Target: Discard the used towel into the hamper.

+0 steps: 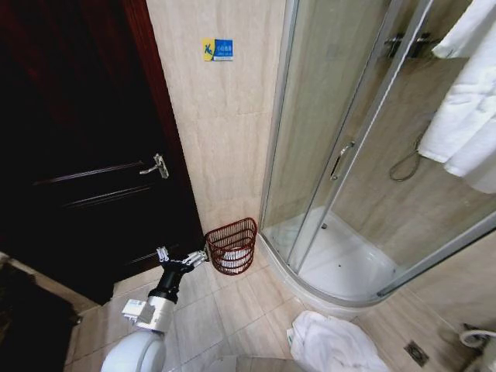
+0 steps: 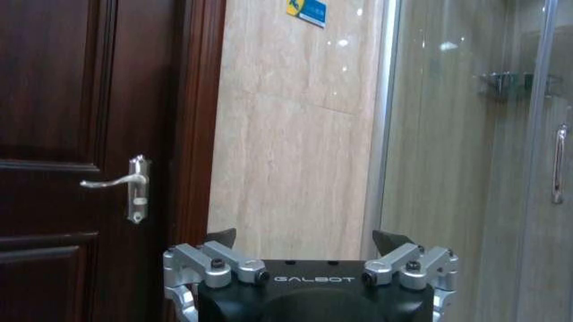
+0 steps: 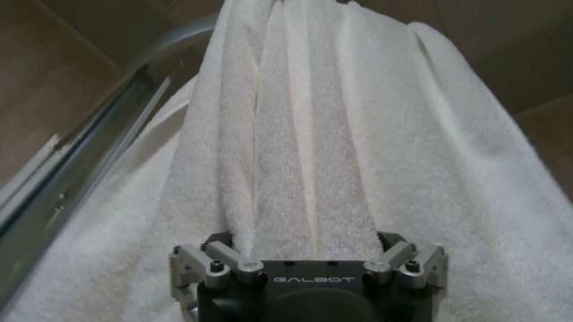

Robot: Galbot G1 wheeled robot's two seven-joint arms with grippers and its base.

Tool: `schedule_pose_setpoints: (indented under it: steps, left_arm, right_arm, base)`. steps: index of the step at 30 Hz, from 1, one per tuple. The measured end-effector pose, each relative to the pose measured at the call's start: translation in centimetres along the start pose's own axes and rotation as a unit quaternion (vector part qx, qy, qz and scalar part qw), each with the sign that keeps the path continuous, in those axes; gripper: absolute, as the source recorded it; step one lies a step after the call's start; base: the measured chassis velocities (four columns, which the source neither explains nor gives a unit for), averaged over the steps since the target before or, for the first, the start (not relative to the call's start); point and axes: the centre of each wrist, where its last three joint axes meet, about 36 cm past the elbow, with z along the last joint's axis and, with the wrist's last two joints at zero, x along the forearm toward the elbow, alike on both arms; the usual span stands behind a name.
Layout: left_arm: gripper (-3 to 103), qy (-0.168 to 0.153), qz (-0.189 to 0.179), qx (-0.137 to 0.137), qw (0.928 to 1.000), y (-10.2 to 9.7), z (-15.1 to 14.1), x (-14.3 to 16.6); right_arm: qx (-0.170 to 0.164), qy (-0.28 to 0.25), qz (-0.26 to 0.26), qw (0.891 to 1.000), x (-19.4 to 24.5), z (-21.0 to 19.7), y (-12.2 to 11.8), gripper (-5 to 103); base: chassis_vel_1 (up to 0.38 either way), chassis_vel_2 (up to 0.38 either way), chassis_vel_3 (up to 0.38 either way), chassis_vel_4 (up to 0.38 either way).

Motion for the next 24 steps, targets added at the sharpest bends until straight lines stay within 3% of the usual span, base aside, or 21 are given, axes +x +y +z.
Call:
schedule_pose_setpoints:
  steps: [6,8,14,21,23,24]
  left_arm:
    - [99,0.0,0.0,0.0,1.0,0.0,0.0,0.0]
    - [99,0.0,0.0,0.0,1.0,0.0,0.0,0.0]
    - [99,0.0,0.0,0.0,1.0,0.0,0.0,0.0]
    - [99,0.0,0.0,0.0,1.0,0.0,0.0,0.0]
    - [99,0.0,0.0,0.0,1.0,0.0,0.0,0.0]
    - [99,0.0,0.0,0.0,1.0,0.0,0.0,0.0]
  right_arm:
    - [-0.019,0.0,-0.009,1.0,0.0,-0.2,0.0,76]
    - [-0.02,0.0,-0.01,1.0,0.0,-0.3,0.0,76]
    - [-0.025,-0.004,-0.011,1.0,0.0,-0.6,-0.3,60]
    - [-0.022,-0.006,-0.017,1.0,0.6,-0.6,-0.9,27]
    - [-0.022,-0.005,-0.018,1.0,0.7,-0.7,-1.0,27]
    - [-0.022,-0.004,-0.019,1.0,0.9,-0.8,-1.1,21]
  base:
    - [0.0,0.0,0.0,0.0]
    - [0.0,0.0,0.0,0.0]
    - [0.0,0.0,0.0,0.0]
    - [0.0,0.0,0.0,0.0]
    - [0.0,0.0,0.0,0.0]
    - [0.0,0.0,0.0,0.0]
